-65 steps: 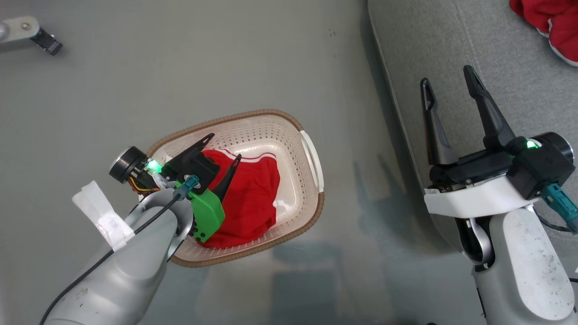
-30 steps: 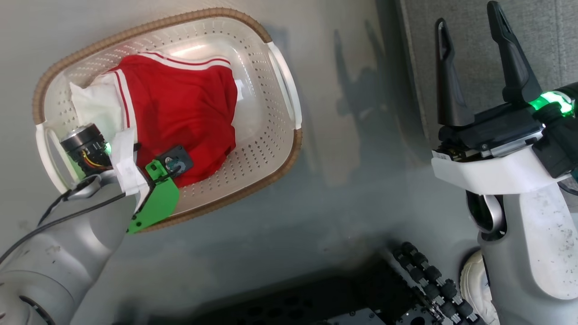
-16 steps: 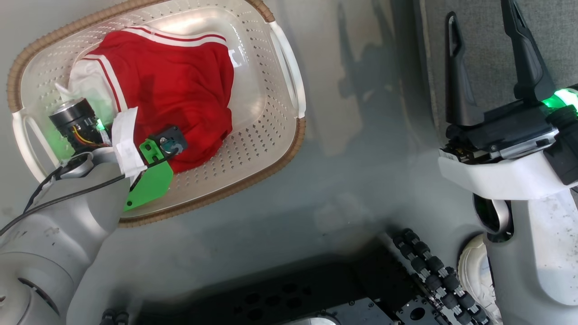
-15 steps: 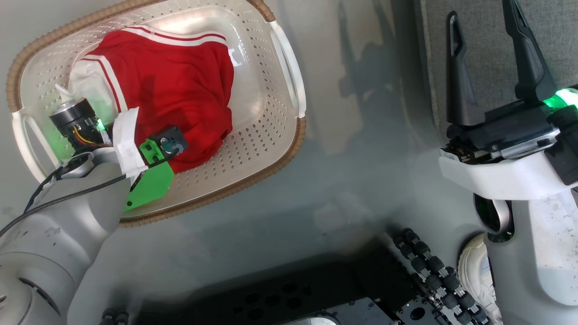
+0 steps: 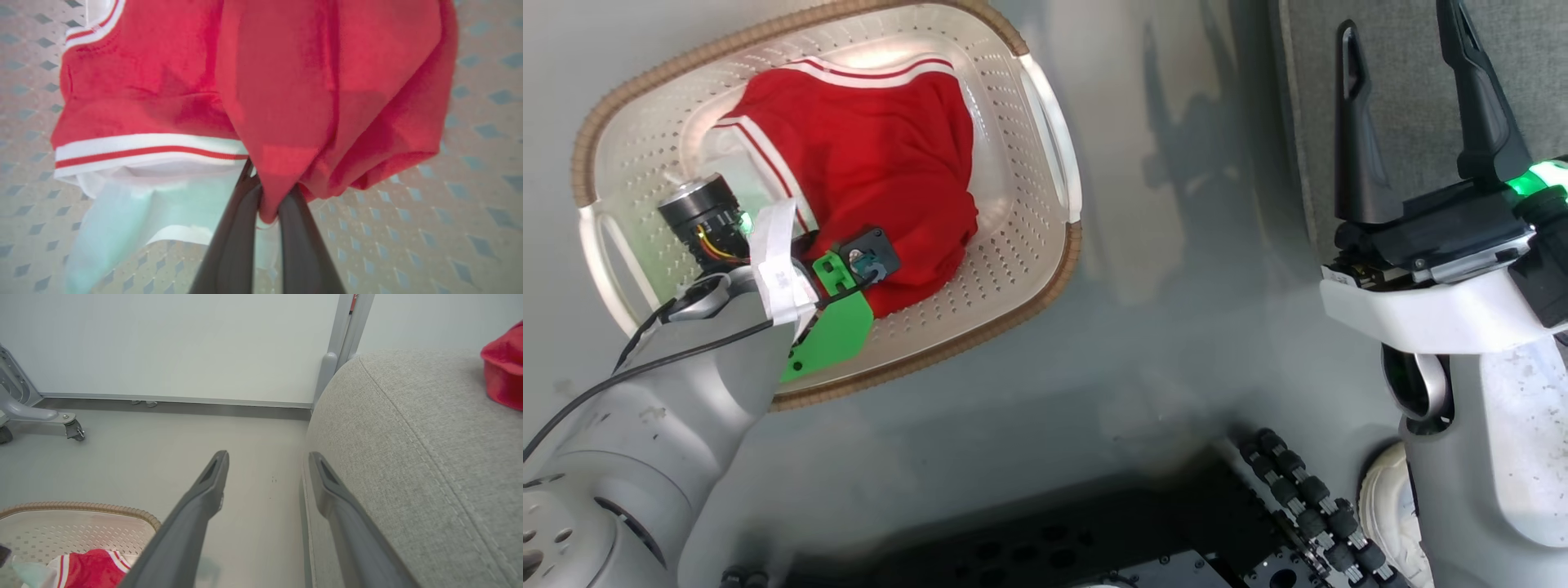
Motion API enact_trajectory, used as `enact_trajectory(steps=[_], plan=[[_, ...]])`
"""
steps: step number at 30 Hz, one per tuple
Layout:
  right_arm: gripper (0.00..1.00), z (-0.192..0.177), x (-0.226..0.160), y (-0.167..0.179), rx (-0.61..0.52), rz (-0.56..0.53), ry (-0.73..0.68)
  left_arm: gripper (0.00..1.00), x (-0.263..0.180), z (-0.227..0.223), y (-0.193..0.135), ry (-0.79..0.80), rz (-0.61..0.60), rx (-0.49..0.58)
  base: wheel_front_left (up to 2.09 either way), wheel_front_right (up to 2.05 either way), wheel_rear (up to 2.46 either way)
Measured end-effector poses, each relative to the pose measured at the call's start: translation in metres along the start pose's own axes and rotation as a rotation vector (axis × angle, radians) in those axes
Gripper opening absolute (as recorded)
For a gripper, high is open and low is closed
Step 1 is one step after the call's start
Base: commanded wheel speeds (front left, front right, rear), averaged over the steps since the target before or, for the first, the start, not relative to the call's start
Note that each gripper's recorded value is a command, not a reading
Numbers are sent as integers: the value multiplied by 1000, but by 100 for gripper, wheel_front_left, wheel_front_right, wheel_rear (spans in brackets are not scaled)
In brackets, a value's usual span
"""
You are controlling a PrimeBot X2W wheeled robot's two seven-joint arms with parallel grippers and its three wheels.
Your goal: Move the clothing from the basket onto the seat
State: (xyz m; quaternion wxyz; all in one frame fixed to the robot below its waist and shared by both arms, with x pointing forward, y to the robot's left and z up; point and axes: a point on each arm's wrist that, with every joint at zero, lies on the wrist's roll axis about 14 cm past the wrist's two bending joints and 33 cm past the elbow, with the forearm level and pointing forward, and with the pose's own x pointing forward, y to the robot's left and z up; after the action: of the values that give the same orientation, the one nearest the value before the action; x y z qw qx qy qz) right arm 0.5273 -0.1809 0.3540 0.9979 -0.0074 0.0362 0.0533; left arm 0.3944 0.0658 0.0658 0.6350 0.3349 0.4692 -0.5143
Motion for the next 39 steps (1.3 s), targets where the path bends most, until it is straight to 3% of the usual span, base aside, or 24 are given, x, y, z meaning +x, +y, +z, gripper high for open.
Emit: enact_trajectory(steps=[18,39], plan=[[100,69,-11,3,29,-7,-110,0,-80,80,0,-301,100,-81,0,0,0],[100,148,-65,26,36,25,-224,0,-236,163,14,-716,364,-259,0,0,0]])
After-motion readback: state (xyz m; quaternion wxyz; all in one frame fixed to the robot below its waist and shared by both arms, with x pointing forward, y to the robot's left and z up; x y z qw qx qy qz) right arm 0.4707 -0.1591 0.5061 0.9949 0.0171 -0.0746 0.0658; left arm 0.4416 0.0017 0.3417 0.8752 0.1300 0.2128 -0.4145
